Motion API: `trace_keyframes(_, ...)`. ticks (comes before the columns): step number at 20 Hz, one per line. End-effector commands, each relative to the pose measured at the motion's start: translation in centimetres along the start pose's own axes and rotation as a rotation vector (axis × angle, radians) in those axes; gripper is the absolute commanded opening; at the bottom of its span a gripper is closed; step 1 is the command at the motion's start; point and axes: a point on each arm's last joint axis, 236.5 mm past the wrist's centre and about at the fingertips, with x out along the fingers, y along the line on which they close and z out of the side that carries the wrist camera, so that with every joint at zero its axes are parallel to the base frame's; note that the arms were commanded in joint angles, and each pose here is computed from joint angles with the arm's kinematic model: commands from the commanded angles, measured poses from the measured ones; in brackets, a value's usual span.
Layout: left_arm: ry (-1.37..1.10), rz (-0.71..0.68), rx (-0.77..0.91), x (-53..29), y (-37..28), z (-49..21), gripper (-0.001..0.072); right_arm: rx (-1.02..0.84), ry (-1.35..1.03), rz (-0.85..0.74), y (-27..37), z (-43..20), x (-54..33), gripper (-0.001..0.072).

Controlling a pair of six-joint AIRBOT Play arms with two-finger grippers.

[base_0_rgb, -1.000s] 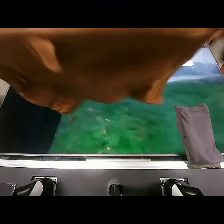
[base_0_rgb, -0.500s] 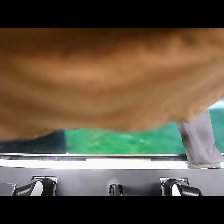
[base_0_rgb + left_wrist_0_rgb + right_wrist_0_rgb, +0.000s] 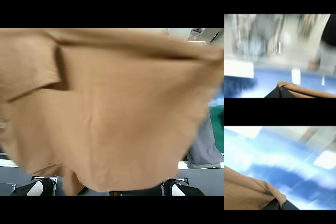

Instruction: Fold the shirts.

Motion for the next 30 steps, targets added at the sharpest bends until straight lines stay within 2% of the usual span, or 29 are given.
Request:
trace_keyframes(1,0.531,-0.031,-0.064,11.6,5.6,-14.8,0.0024,0.058,0.43,0.319,4.4,-8.9,14.7,0.0039)
trace_keyframes(3,0.728,-0.044,-0.151,17.9,8.1,-23.7,0.0024,0.05,0.484,0.348,6.1,-10.8,23.3,0.004)
trace_keyframes(5,0.802,-0.048,-0.18,23.1,9.7,-29.3,0.0024,0.129,0.429,0.299,6.4,-10.8,30.3,0.0041)
trace_keyframes(8,0.682,-0.035,-0.194,30.3,11.6,-31.7,0.0025,0.27,0.258,0.208,4.8,-8.9,36.8,0.0041)
trace_keyframes(11,0.57,-0.018,-0.224,33.3,12.5,-30.1,0.0025,0.286,0.129,0.117,2.4,-6.5,38.4,0.0042)
trace_keyframes(13,0.547,-0.025,-0.208,33.3,12.3,-28.6,0.0025,0.267,0.128,0.118,2.0,-6.1,37.8,0.0042)
trace_keyframes(15,0.608,-0.072,-0.179,31.7,11.2,-28.7,0.0026,0.228,0.226,0.185,3.2,-7.6,36.3,0.0042)
trace_keyframes(19,1.005,-0.179,-0.166,24.1,8.8,-34.4,0.0025,0.13,0.634,0.405,7.6,-15.9,30.2,0.0041)
trace_keyframes(21,1.186,-0.124,-0.195,20.9,9.5,-37.8,0.0024,0.147,0.748,0.499,10.0,-18.7,28.8,0.0041)
trace_keyframes(25,1.327,-0.111,-0.261,18.2,9.4,-41.6,0.0024,0.158,0.806,0.522,11.1,-21.7,29.4,0.0041)
trace_keyframes(30,1.321,-0.123,-0.241,17.5,9.3,-40.2,0.0024,0.106,0.733,0.49,9.7,-19.7,29.7,0.0041)
